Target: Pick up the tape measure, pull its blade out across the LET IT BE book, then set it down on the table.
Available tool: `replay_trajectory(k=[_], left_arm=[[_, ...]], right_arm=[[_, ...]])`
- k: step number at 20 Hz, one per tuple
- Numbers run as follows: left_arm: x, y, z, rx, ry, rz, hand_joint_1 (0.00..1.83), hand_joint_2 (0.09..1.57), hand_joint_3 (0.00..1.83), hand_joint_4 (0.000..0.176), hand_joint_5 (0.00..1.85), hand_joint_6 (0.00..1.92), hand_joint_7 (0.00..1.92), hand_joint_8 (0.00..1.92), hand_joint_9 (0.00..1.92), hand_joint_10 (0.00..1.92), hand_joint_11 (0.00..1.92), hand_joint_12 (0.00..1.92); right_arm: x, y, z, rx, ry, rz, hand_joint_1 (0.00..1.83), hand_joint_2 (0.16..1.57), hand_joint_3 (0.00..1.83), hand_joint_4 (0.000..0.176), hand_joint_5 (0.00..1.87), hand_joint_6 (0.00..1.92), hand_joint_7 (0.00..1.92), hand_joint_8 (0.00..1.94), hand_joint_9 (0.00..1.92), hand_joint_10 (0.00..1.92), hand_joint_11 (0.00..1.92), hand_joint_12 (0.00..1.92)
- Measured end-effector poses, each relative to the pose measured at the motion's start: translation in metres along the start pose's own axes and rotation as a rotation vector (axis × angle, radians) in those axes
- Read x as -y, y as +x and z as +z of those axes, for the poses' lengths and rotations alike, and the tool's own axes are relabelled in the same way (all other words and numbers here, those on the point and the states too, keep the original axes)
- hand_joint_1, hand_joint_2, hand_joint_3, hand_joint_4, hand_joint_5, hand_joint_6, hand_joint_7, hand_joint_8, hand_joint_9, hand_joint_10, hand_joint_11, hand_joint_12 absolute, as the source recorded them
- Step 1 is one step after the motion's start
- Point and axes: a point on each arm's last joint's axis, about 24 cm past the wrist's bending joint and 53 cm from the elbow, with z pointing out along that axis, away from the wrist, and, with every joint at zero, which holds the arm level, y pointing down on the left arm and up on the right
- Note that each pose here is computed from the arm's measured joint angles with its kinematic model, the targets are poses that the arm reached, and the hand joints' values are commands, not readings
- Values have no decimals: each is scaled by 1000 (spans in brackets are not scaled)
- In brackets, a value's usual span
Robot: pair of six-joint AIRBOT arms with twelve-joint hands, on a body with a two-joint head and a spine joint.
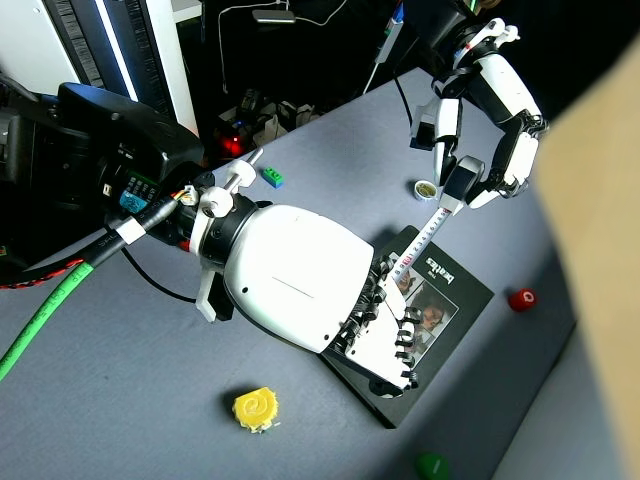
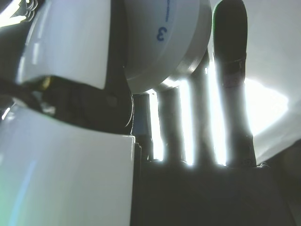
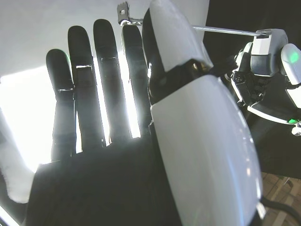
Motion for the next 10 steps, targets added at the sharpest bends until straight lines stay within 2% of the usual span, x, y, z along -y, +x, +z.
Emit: replay_trajectory(k=[1, 2, 5, 10], left_arm=[[0, 0, 0, 0, 0, 0, 1387, 1077, 0, 0, 1047, 670, 1112, 847, 913, 1207, 855, 1034], [0, 0, 0, 0, 0, 0, 1387, 1077, 0, 0, 1048, 670, 1112, 848, 914, 1208, 859, 1036], [0, 0, 0, 0, 0, 1, 1387, 1077, 0, 0, 1047, 670, 1110, 847, 917, 1207, 872, 1043], [0, 0, 0, 0, 0, 1, 1388, 1073, 0, 0, 1072, 650, 1113, 831, 921, 1200, 859, 1063]], right_arm=[[0, 0, 0, 0, 0, 0, 1160, 1215, 0, 0, 698, 1307, 931, 919, 736, 618, 339, 1419], [0, 0, 0, 0, 0, 0, 1167, 1215, 0, 0, 706, 1386, 899, 1091, 736, 748, 382, 1440], [0, 0, 0, 1, 0, 0, 1175, 1205, 0, 0, 769, 1403, 874, 1084, 733, 811, 451, 1458], [0, 0, 0, 1, 0, 0, 1177, 1199, 0, 0, 767, 1385, 898, 1071, 757, 830, 484, 1466]])
